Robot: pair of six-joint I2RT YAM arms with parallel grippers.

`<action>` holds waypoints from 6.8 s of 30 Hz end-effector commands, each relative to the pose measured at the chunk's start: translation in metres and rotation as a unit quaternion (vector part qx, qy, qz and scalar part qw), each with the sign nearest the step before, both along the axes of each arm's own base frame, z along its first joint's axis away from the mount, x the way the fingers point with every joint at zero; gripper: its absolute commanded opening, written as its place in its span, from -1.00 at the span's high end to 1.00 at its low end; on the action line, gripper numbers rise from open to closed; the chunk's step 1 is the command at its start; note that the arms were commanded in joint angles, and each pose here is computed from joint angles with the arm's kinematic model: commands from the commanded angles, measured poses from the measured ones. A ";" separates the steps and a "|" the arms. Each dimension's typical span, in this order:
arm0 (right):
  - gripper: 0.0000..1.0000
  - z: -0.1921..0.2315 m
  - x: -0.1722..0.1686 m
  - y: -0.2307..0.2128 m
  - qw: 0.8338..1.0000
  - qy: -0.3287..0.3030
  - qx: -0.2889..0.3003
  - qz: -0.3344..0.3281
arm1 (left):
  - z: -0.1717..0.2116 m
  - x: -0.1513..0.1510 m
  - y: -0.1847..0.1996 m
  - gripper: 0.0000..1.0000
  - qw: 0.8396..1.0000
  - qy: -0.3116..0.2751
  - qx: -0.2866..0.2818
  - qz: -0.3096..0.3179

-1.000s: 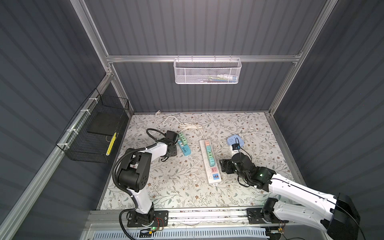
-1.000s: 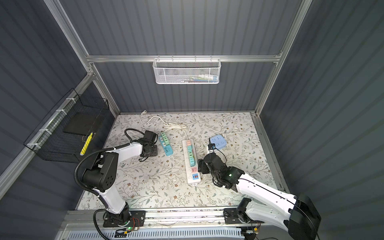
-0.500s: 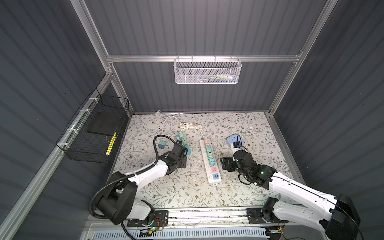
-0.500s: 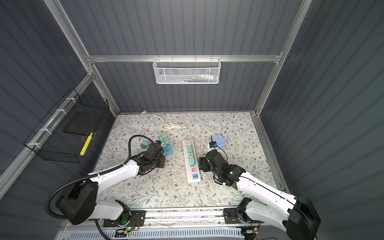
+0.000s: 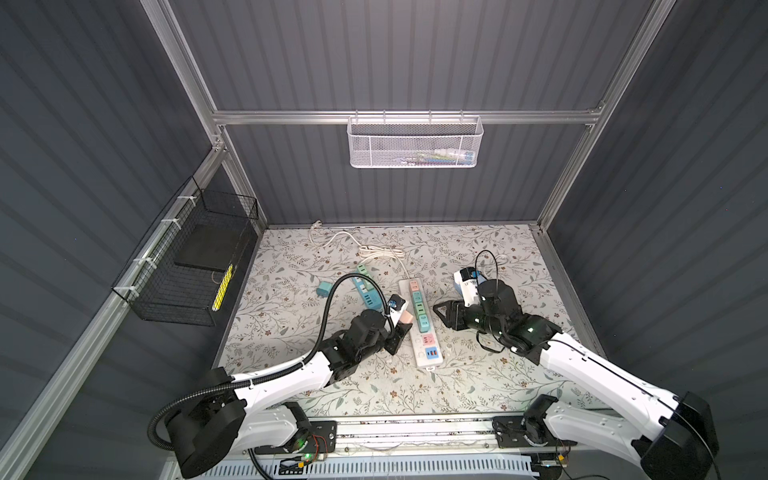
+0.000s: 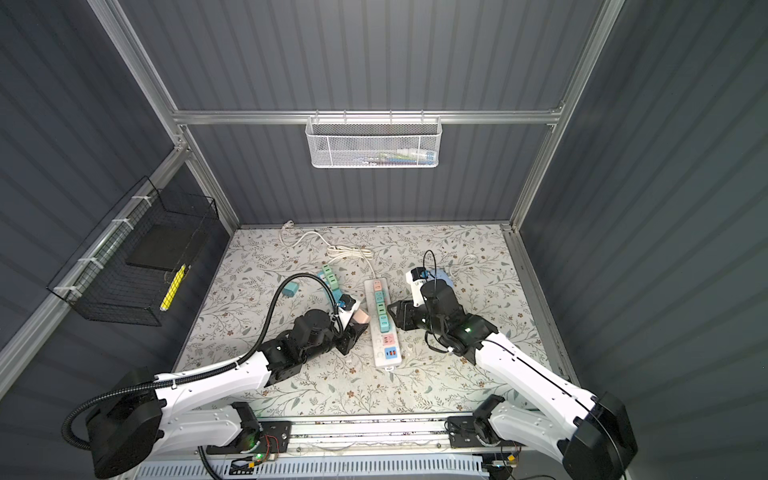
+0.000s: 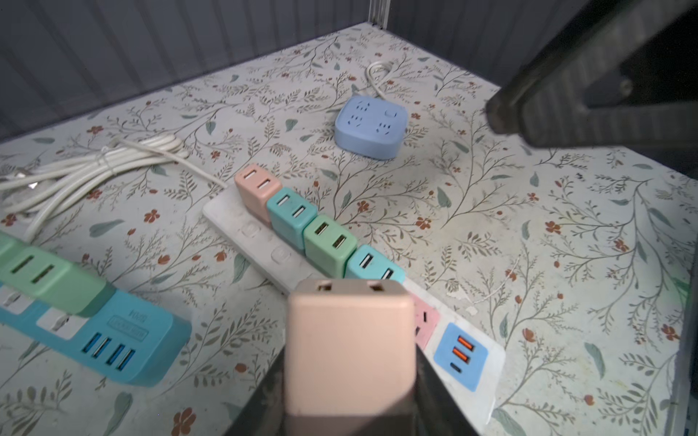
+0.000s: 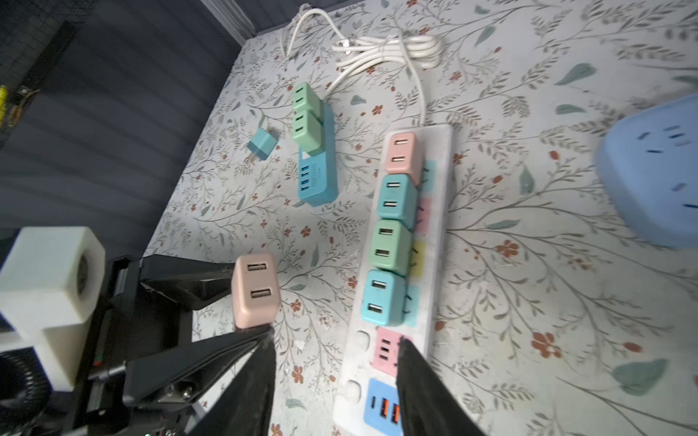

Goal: Insert the plug
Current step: 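Lift pink adapter with left gripper toward the strip while right gripper approaches, then close right gripper on the pink adapter while left gripper opens and draws back, then lower pink adapter with right gripper into the socket beside the teal adapter, then open right gripper and raise it off the plugged pink adapter, then move right gripper farther out and grasp the light-blue cube socket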

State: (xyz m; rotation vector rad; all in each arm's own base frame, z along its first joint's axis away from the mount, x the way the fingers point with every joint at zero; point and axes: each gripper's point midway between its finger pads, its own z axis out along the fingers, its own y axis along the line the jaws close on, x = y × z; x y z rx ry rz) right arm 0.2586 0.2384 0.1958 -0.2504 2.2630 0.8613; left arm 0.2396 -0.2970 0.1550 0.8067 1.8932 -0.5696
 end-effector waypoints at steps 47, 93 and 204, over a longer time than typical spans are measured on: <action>0.56 -0.017 0.005 -0.006 0.999 -0.004 0.015 -0.038 | 0.026 0.028 0.094 -1.00 0.959 -0.061 -0.060 0.269; 0.61 -0.108 -0.016 0.013 0.968 -0.087 -0.185 -0.147 | -0.018 0.030 0.170 -1.00 0.885 -0.019 -0.045 0.463; -0.68 -0.149 0.107 0.089 0.962 0.040 -0.271 0.017 | 0.052 0.022 0.183 -1.00 0.882 -0.032 -0.105 0.458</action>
